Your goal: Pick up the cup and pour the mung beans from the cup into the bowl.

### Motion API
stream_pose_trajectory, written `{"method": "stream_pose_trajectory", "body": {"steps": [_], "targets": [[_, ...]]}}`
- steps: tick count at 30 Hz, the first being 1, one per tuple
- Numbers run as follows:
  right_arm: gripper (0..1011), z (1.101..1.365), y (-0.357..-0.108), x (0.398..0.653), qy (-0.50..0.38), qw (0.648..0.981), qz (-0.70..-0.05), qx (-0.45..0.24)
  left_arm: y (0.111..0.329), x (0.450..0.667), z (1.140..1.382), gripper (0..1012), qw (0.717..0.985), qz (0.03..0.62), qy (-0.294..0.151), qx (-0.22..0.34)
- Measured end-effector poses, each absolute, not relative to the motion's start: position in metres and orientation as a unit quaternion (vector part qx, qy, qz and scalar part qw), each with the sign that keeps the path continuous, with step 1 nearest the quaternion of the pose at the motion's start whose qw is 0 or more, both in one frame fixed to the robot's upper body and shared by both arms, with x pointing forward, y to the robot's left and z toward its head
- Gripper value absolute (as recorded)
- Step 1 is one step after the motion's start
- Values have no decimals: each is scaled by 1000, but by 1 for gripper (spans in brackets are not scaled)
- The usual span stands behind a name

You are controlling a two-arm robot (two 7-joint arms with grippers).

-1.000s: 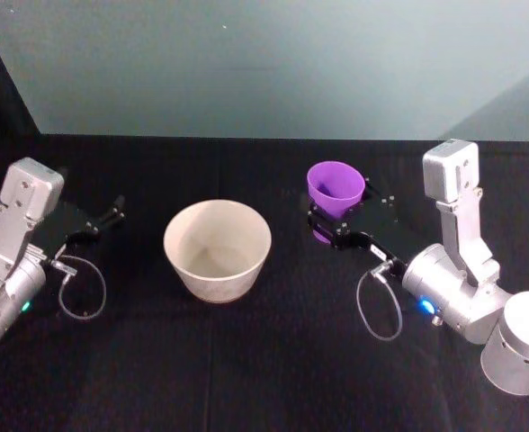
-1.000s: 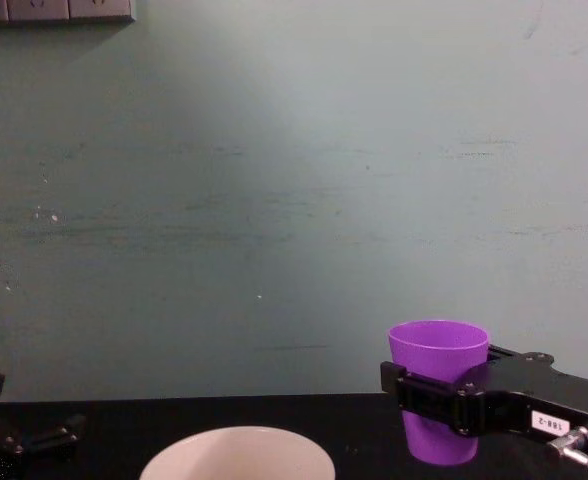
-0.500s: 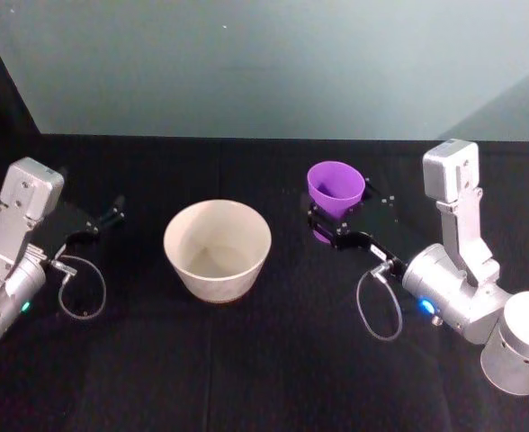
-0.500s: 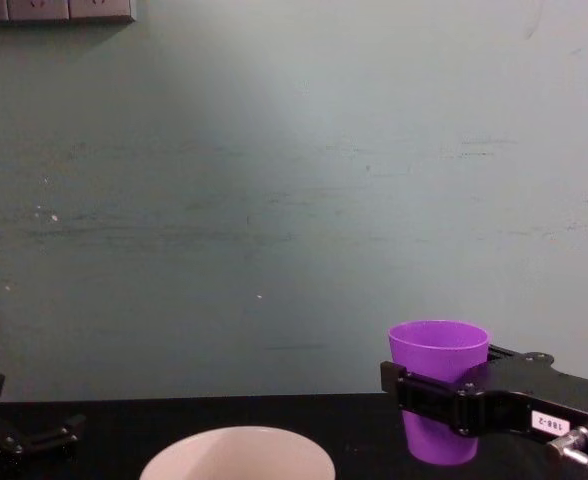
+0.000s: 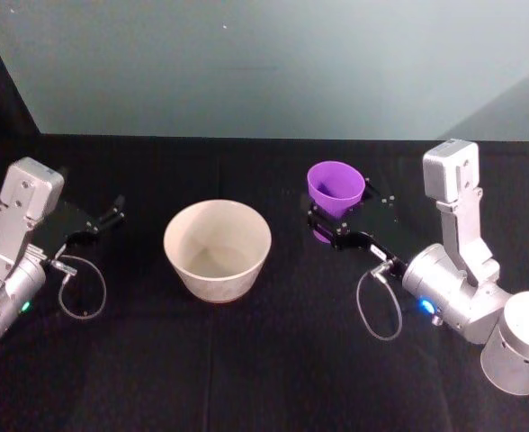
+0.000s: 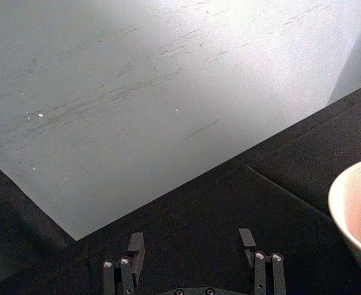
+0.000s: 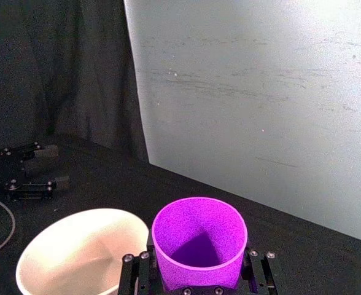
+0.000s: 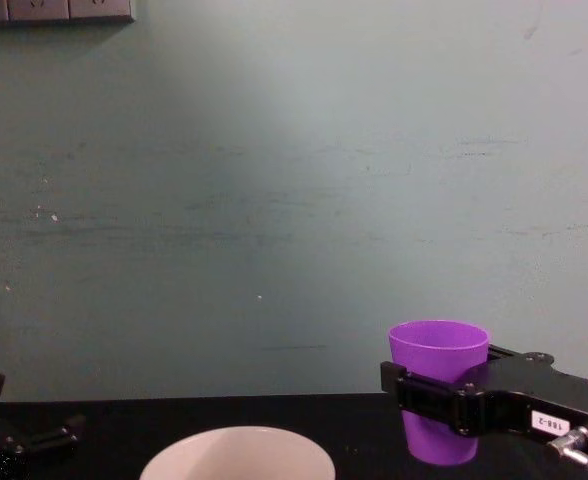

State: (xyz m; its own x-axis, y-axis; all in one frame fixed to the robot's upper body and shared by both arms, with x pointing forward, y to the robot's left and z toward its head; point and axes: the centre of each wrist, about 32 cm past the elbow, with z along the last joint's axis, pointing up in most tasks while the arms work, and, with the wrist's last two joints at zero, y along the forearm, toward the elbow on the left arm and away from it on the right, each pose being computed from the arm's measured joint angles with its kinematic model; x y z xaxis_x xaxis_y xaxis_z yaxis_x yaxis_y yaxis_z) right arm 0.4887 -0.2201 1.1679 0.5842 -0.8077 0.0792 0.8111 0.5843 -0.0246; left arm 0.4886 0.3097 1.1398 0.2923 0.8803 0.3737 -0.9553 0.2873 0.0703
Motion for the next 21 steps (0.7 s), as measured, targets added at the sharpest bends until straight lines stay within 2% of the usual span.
{"method": "stream_pose_trajectory", "body": {"steps": [21], "targets": [[726, 1168, -220, 489, -30, 890, -455, -29, 310, 489, 1140, 1000, 791, 580, -132, 141]]}}
